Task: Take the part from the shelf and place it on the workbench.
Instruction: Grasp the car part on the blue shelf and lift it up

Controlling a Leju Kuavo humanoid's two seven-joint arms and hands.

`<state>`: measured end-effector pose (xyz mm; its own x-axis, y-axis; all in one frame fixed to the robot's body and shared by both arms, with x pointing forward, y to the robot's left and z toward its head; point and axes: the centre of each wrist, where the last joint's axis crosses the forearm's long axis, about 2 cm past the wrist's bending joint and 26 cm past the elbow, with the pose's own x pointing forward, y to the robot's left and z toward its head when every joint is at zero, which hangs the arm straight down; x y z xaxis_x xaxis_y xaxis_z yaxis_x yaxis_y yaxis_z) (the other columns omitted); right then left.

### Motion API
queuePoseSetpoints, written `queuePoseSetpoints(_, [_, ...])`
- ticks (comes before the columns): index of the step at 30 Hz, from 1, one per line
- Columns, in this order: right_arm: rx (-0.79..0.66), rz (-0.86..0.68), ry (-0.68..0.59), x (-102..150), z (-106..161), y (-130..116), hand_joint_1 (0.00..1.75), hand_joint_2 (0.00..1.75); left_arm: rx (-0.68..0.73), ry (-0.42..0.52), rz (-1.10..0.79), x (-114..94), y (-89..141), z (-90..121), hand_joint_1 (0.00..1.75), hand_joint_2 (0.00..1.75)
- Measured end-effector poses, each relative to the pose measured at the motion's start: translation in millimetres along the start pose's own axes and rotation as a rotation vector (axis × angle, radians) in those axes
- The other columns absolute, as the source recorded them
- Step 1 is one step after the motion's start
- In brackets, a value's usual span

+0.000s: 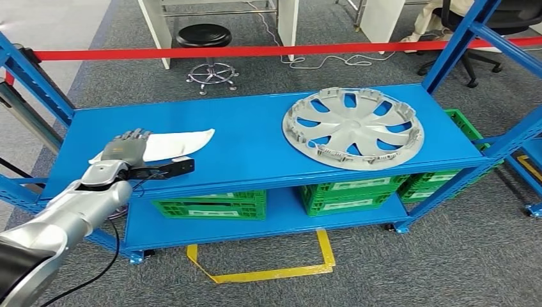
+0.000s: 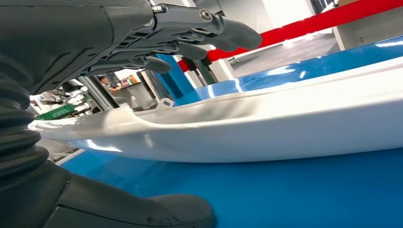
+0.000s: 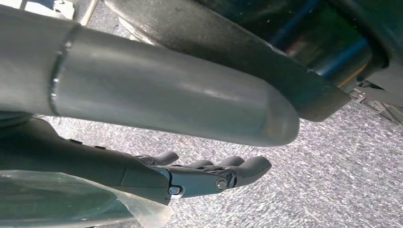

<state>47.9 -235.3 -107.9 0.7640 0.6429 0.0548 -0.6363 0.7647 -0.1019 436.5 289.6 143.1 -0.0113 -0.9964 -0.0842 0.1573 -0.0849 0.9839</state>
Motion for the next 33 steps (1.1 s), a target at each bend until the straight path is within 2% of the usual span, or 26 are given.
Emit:
queuePoseSetpoints(5, [-0.006,-0.001,0.0,0.0,0.0,-0.1,0.0,0.0,-0.003,0.054,-0.052,-6.6,0.0,-0.6,0.0,1.75])
queuePoseSetpoints(9, [-0.012,-0.001,0.0,-0.5,0.0,0.1,0.0,0.0,-0.02,0.119,-0.115,-22.2,-0.4,-1.2,0.03,1.75])
queuePoseSetpoints(13, [-0.018,0.003,-0.003,-0.2,0.0,-0.2,0.0,0.0,-0.047,0.179,-0.153,-37.4,-3.4,-0.2,1.75,1.75])
queuePoseSetpoints(21, [-0.023,0.006,0.0,-0.4,0.0,-0.1,0.0,0.0,-0.123,0.205,-0.199,-52.3,-13.9,4.2,1.75,1.75])
queuePoseSetpoints(27, [-0.032,0.005,0.002,-0.4,0.0,-0.3,0.0,0.0,-0.099,0.202,-0.212,-56.9,-19.4,7.3,1.75,1.75])
queuePoseSetpoints(33, [-0.035,0.004,-0.003,-0.3,0.0,-0.5,0.0,0.0,-0.03,0.151,-0.218,-58.0,-23.8,10.1,1.75,1.75])
